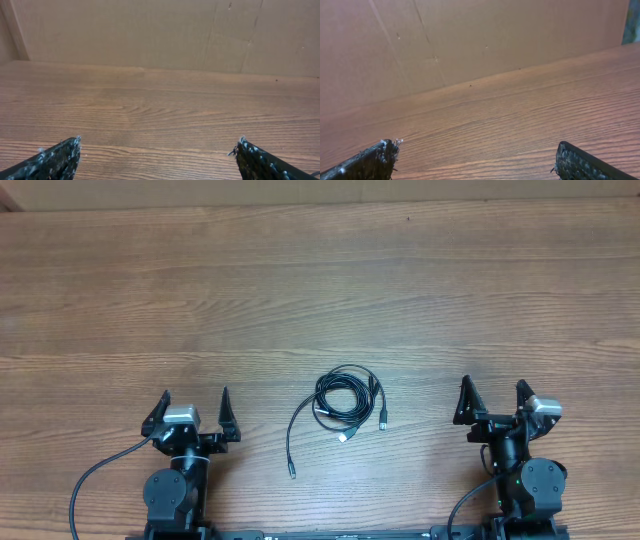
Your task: Untangle cables
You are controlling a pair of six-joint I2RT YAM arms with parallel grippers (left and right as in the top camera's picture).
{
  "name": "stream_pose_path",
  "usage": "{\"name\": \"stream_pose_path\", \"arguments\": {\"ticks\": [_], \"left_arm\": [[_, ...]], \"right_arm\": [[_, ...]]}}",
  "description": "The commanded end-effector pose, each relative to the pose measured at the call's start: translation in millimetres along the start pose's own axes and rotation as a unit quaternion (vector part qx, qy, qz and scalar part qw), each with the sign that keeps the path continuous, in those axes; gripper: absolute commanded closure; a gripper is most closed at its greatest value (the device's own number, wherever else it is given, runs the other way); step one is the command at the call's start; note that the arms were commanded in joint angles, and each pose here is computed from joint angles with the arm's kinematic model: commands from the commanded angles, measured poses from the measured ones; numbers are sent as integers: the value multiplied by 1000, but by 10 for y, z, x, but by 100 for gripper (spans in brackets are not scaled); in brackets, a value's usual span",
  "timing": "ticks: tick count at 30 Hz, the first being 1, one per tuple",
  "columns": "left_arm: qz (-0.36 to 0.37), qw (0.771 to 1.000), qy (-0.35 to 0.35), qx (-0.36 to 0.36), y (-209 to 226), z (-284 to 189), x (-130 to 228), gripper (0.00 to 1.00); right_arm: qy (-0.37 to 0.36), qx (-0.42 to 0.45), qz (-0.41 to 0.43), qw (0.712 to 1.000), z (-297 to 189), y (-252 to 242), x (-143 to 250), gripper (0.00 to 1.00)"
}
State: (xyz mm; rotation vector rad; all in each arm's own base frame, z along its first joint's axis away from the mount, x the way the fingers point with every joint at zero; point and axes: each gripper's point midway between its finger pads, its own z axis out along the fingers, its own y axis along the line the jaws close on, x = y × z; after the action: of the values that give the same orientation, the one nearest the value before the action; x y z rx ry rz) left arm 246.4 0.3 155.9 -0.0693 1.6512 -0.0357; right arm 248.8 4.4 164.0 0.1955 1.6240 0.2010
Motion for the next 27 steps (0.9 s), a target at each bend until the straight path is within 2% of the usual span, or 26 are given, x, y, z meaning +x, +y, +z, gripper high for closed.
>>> {"name": "stream_pose_path", "arguments": {"ticks": [1, 19, 27], "left_arm": [[11, 1000, -1, -3, 15, 0, 3, 1], [11, 1000, -1, -3, 15, 0, 3, 0], [11, 1000, -1, -3, 15, 0, 3, 0]], "right_arm": [[-2, 8, -4, 1000, 1, -39, 19, 0], [-2, 6, -4, 1000, 1, -32, 20, 0], [10, -37, 0, 999, -4, 113, 62, 0]]}}
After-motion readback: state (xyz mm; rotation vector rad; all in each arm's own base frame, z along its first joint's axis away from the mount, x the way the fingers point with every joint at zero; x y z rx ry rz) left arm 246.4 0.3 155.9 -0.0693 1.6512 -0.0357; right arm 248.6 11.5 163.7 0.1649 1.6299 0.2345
